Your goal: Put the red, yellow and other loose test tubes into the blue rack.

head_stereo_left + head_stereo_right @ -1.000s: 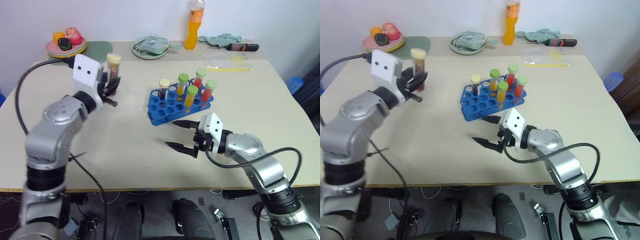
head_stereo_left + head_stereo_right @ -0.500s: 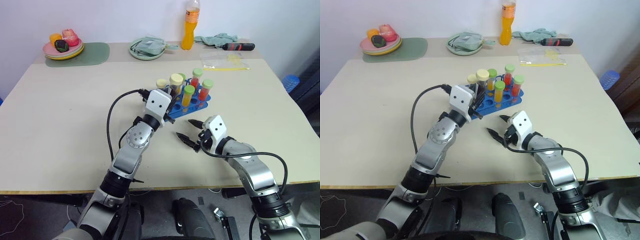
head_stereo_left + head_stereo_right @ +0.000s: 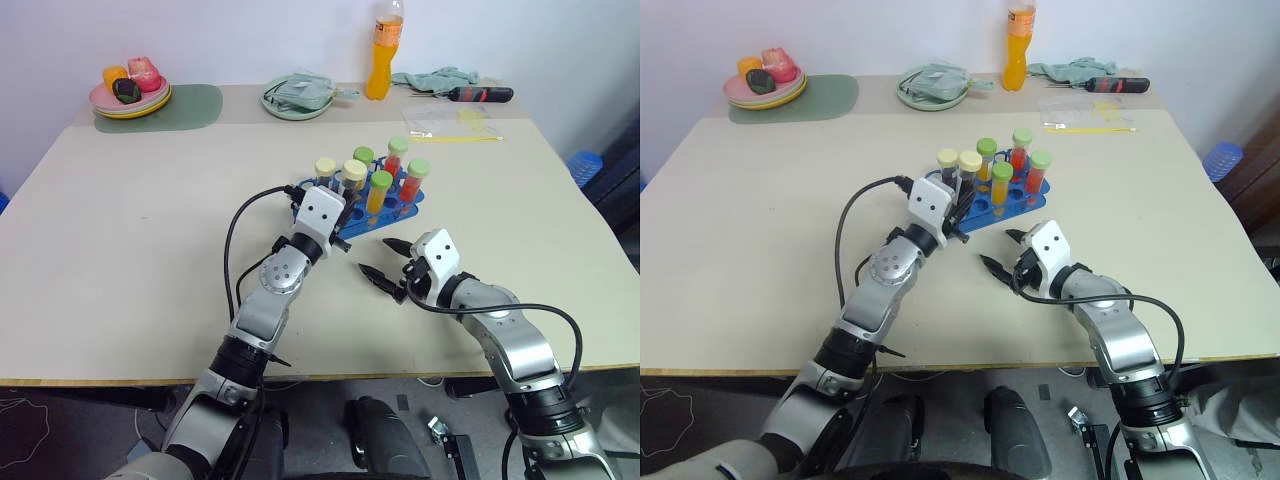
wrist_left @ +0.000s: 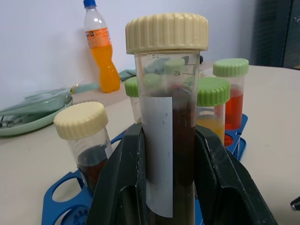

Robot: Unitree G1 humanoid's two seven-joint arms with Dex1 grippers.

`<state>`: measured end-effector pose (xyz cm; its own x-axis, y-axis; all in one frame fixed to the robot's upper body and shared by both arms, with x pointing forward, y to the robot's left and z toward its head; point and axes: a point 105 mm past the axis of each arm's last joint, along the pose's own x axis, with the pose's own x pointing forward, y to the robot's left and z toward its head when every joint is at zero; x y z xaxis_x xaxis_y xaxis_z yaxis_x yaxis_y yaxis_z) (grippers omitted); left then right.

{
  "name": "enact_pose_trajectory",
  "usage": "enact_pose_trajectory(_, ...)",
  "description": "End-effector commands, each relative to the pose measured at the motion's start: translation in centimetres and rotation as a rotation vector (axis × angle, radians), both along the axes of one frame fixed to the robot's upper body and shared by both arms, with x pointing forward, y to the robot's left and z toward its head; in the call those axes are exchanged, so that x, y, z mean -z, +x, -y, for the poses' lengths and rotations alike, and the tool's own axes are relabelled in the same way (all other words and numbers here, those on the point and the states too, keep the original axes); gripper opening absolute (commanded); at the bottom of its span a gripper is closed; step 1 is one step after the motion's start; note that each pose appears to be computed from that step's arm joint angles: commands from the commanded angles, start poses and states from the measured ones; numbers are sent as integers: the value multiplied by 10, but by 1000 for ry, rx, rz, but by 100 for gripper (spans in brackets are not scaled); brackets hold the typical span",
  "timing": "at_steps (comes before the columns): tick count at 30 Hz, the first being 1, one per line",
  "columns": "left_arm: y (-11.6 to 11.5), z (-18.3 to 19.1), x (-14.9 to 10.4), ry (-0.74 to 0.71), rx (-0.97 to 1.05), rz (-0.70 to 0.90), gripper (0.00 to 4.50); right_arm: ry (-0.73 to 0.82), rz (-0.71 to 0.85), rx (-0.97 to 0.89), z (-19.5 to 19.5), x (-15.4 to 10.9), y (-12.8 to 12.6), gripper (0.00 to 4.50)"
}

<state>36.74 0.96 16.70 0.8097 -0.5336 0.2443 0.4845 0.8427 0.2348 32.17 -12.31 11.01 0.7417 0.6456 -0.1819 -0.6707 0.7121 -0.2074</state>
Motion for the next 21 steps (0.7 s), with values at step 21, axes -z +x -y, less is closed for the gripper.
enact_pose_trajectory(21,12,6,0,-17,23,34,79,-21,55,-25,-4,-14,-7,383)
